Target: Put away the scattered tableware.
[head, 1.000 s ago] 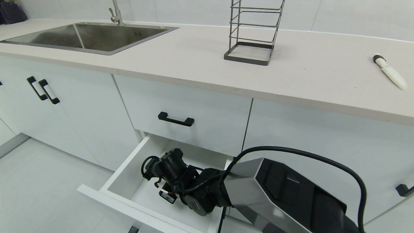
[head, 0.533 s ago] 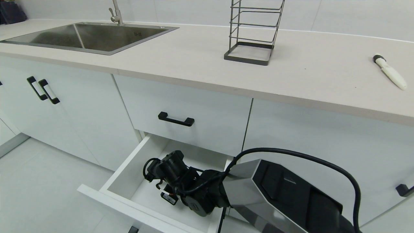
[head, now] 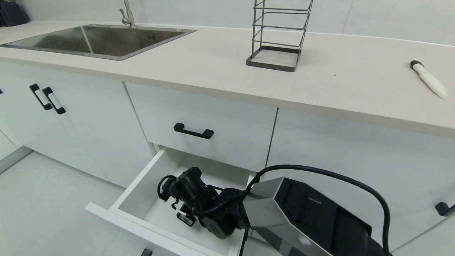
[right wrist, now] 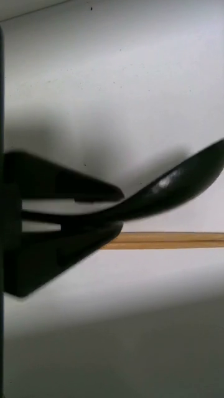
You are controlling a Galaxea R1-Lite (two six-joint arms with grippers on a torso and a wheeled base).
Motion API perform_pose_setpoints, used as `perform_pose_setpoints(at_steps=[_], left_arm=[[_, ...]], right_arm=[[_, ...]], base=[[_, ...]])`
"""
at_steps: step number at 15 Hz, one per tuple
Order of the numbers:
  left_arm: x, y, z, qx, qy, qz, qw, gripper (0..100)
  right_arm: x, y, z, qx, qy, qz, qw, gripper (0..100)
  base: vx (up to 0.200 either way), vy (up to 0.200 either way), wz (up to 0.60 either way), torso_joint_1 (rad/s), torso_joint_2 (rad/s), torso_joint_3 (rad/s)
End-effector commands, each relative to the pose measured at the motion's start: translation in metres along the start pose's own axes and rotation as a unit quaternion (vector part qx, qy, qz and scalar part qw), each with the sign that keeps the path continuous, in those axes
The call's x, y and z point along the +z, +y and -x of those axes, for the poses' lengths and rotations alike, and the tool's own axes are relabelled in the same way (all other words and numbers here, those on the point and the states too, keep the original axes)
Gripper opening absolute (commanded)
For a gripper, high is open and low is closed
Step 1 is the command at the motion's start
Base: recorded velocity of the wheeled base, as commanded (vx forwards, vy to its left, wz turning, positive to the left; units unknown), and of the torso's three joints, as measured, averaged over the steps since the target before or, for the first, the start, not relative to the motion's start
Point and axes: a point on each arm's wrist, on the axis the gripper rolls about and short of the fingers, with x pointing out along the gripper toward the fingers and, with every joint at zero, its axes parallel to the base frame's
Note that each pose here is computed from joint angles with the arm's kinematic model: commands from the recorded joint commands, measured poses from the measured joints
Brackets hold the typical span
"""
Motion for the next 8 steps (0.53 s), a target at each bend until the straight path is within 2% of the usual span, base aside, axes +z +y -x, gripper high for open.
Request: perform_pose_setpoints(at_steps=[1, 5, 8], left_arm=[[0.0, 0.0, 0.0, 0.0, 0.001, 0.0, 1.0, 100], [0.0, 0.0, 0.0, 0.0, 0.001, 0.0, 1.0, 100], [0.0, 0.0, 0.0, 0.0, 0.001, 0.0, 1.0, 100]], right_arm=[[-0.001, 0.001, -0.001, 0.002, 0.001, 0.002, 1.0, 100], [0.001, 0.0, 0.004, 0.013, 0.005, 0.006, 1.0, 100], [0.026, -0.005, 0.036, 0.018, -0.006, 0.011, 1.0, 100]], base=[[0.0, 0.0, 0.0, 0.0, 0.0, 0.0], [0.0, 0.0, 0.0, 0.0, 0.0, 0.0], [0.0, 0.0, 0.0, 0.0, 0.0, 0.0]])
